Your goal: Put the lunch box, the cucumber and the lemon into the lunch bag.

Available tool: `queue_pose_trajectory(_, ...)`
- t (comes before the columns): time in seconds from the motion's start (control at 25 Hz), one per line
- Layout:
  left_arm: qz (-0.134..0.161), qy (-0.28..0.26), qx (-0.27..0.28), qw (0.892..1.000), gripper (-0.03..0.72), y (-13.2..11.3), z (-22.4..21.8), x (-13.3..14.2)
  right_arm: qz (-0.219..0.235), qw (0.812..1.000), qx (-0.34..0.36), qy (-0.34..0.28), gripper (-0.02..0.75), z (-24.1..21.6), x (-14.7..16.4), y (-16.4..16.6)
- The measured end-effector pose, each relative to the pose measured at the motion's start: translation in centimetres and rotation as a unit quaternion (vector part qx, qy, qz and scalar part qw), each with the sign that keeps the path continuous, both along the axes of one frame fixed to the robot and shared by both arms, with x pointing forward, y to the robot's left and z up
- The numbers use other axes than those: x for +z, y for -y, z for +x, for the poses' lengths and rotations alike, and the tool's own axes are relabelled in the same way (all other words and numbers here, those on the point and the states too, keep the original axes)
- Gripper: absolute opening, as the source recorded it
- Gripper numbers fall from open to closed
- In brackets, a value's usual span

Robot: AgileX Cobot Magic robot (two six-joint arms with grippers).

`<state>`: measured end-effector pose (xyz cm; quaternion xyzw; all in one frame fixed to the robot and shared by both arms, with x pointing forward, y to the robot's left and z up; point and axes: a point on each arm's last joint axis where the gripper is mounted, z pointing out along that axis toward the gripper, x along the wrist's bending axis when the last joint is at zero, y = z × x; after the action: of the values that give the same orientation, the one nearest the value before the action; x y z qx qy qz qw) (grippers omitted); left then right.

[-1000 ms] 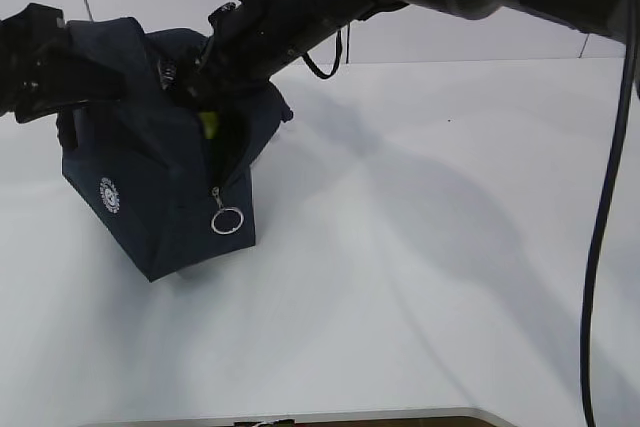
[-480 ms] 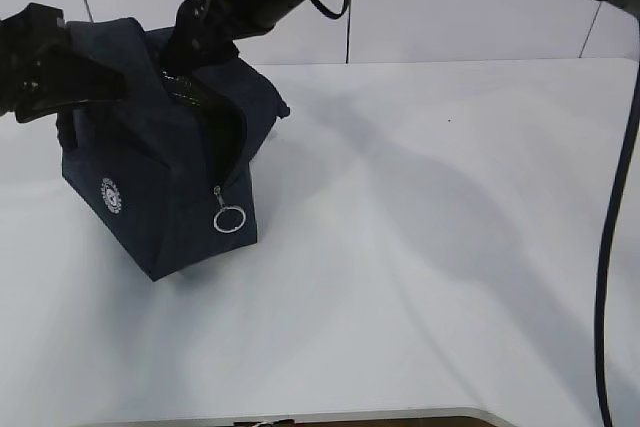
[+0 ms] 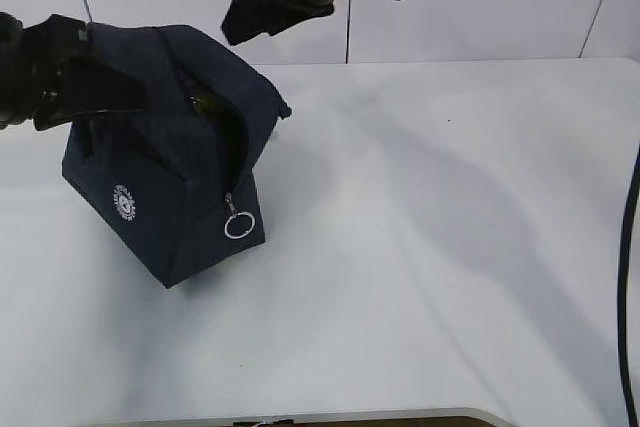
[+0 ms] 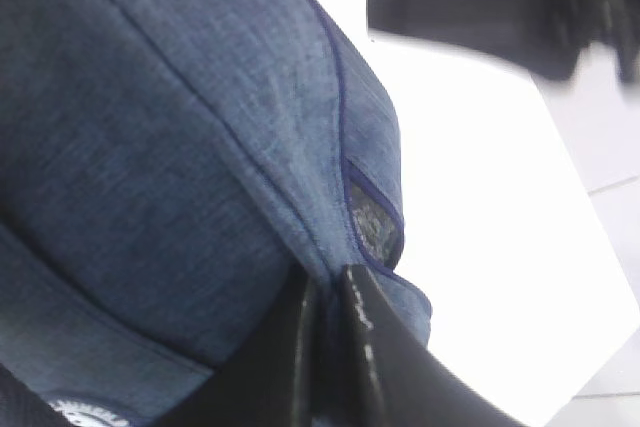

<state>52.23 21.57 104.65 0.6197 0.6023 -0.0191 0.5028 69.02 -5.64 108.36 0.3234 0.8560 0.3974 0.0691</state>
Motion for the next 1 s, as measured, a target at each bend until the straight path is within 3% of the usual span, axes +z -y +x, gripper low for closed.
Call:
queue_pose_trajectory(0.24,0.001,0.0,-0.003,1.0,0.002,0.1,0.0,0.0,0.039,0.997,-0.058,-0.027,0.493,1.7,0.3,3.4)
queue_pose_trajectory(0.48,0.001,-0.001,-0.005,1.0,0.002,0.1,-0.1,0.0,0.072,0.996,-0.05,-0.029,0.493,1.7,0.7,3.0)
queue_pose_trajectory(0.72,0.001,0.0,-0.006,1.0,0.003,0.1,-0.1,0.0,0.078,0.995,-0.06,-0.011,0.493,2.0,0.8,3.0)
queue_pose_trajectory(1.0,0.002,0.0,-0.006,1.0,0.002,0.1,-0.1,0.0,0.076,0.995,-0.054,-0.038,0.493,2.4,-0.9,2.7)
